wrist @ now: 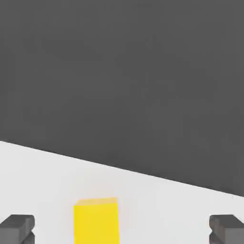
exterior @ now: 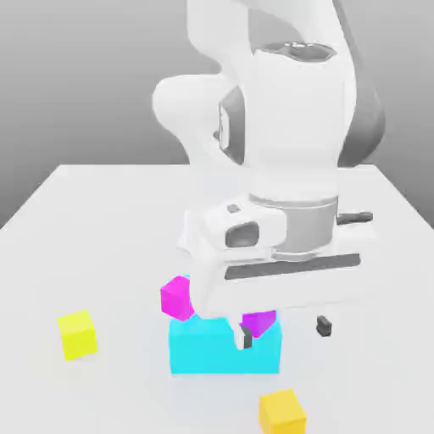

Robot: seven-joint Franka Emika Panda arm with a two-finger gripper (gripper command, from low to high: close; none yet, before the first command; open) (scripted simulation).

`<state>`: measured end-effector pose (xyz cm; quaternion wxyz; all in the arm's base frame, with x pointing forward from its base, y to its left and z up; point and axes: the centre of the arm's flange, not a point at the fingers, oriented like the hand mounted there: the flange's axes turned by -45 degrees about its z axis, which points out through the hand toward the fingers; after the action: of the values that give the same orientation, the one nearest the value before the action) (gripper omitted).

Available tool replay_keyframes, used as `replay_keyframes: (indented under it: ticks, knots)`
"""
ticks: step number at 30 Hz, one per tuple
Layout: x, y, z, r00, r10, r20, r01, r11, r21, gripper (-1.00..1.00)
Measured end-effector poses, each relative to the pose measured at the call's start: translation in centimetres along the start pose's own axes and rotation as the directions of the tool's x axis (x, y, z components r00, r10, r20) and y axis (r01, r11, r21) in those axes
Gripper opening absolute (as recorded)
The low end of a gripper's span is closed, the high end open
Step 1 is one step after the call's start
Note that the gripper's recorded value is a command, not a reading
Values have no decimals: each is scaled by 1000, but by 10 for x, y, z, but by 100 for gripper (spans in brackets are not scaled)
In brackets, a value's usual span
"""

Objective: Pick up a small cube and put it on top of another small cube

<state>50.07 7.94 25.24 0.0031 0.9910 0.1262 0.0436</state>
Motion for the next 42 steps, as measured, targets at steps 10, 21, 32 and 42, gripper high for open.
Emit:
replay_keyframes:
  ticks: [10,21,32,42]
  knots:
    - [-22,-13,117,996,-32,84,31,999,20,-100]
    - [-23,5,58,996,27,87,-27,1000,3,-100]
    - [-123,181,11,735,676,45,-669,735,-107,-100]
    - [-244,261,-6,220,975,31,-972,221,-81,-100]
